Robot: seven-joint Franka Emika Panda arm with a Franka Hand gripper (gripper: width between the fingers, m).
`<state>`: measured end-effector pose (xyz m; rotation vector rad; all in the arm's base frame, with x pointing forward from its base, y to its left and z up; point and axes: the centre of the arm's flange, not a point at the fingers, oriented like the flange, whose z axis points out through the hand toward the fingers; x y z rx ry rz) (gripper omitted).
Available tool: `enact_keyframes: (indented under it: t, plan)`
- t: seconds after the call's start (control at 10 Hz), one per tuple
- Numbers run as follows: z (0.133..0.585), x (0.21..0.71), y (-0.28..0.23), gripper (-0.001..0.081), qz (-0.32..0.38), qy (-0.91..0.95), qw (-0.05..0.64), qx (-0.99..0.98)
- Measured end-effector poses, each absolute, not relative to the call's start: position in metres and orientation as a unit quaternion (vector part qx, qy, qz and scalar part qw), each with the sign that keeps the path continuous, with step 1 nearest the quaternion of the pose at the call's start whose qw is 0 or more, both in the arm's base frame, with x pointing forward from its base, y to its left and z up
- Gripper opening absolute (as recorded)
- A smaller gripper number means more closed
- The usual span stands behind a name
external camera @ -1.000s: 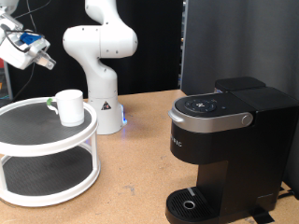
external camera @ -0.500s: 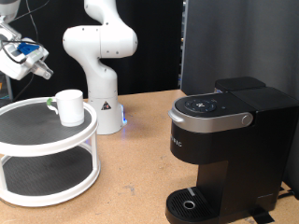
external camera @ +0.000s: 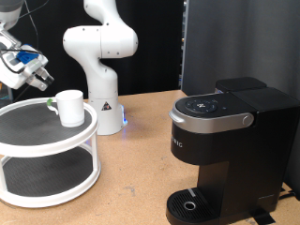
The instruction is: Make a cup of coffee with the keurig machine
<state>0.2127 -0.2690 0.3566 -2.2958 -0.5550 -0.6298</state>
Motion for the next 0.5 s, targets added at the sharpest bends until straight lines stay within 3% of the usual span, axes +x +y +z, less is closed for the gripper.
enact_keyframes:
  t: [0.1, 0.3, 0.4, 0.5]
  plan:
    - [0.353, 0.213, -0.27, 0.0481, -0.242, -0.21, 0.335, -0.886]
    - [0.344, 0.216, -0.269, 0.0481, -0.258, -0.187, 0.326, -0.89]
    - [0.337, 0.216, -0.267, 0.0695, -0.264, -0.177, 0.324, -0.891]
    - [0.33, 0.216, -0.265, 0.0773, -0.27, -0.172, 0.325, -0.89]
